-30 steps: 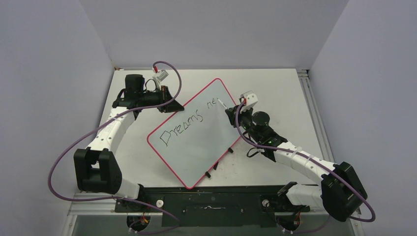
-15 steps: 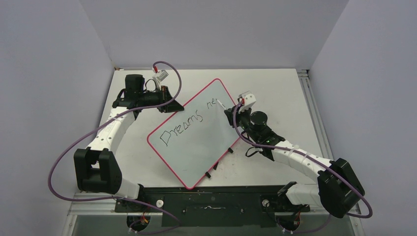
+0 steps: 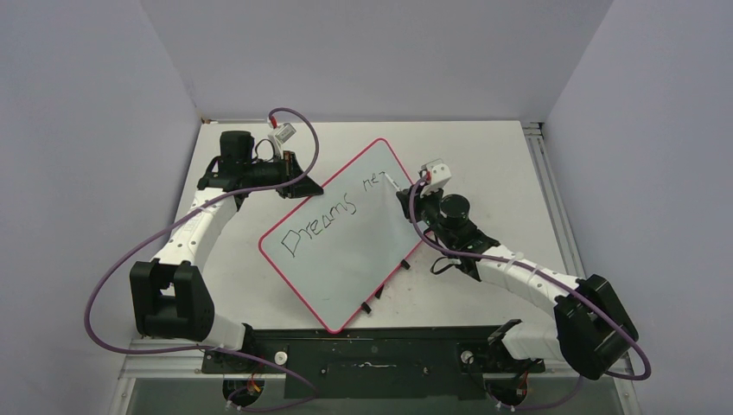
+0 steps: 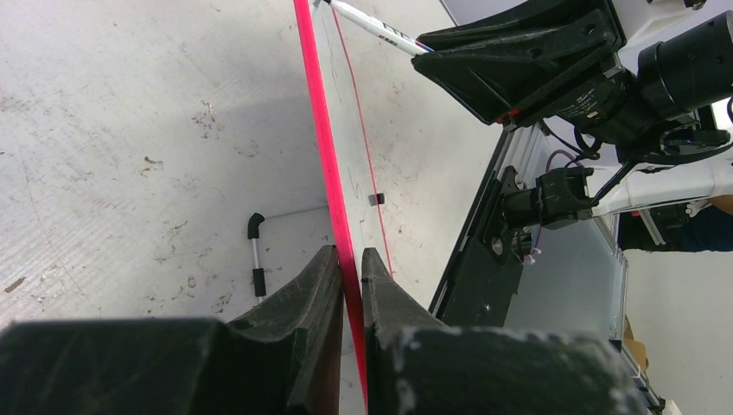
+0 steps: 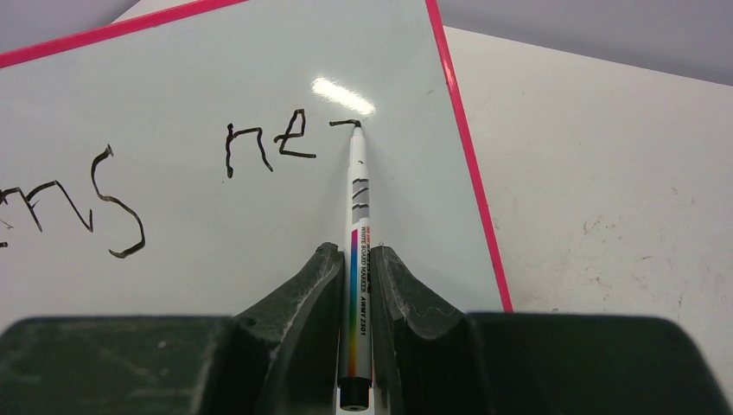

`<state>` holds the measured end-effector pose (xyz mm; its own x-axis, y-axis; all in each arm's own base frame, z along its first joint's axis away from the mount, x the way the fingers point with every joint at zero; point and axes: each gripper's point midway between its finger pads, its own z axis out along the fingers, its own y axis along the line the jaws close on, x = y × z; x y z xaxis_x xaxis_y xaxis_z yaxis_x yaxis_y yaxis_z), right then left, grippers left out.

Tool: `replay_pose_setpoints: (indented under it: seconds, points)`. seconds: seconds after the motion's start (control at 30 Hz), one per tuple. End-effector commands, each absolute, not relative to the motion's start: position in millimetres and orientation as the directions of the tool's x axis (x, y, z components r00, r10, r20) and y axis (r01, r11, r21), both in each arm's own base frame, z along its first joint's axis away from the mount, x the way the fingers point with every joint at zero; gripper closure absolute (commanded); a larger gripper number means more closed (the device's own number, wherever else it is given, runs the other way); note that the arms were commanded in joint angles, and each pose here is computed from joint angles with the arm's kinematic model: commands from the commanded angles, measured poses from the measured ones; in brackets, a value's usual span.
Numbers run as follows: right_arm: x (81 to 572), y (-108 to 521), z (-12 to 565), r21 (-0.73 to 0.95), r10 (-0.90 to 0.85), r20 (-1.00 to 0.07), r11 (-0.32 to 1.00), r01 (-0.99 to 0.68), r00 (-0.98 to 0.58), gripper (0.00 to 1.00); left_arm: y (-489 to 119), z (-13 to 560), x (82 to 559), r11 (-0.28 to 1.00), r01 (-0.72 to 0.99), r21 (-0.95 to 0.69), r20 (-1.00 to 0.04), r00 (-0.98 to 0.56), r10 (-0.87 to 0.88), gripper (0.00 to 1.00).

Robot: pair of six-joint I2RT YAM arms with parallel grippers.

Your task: Write a sentence on the whiteboard

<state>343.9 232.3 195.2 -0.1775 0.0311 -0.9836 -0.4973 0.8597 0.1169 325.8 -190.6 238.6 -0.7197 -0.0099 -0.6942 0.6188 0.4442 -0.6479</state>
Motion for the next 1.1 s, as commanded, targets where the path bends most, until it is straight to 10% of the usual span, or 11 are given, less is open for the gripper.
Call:
replay_pose_setpoints:
  seconds: [0.0,1.07]
  points:
    - [356,236,221,0.125,0.078,-0.99,0.861,-0.493,-0.115,0.95,-194,244,316,0.39,0.661,-0.641,-0.714,-0.7,0.016,1.0]
    - [340,246,212,0.115,0.049,-0.99,0.816,-0.567,-0.13,0.95,-194,244,316,0.388,0.662,-0.641,-0.714,-0.7,0.014,1.0]
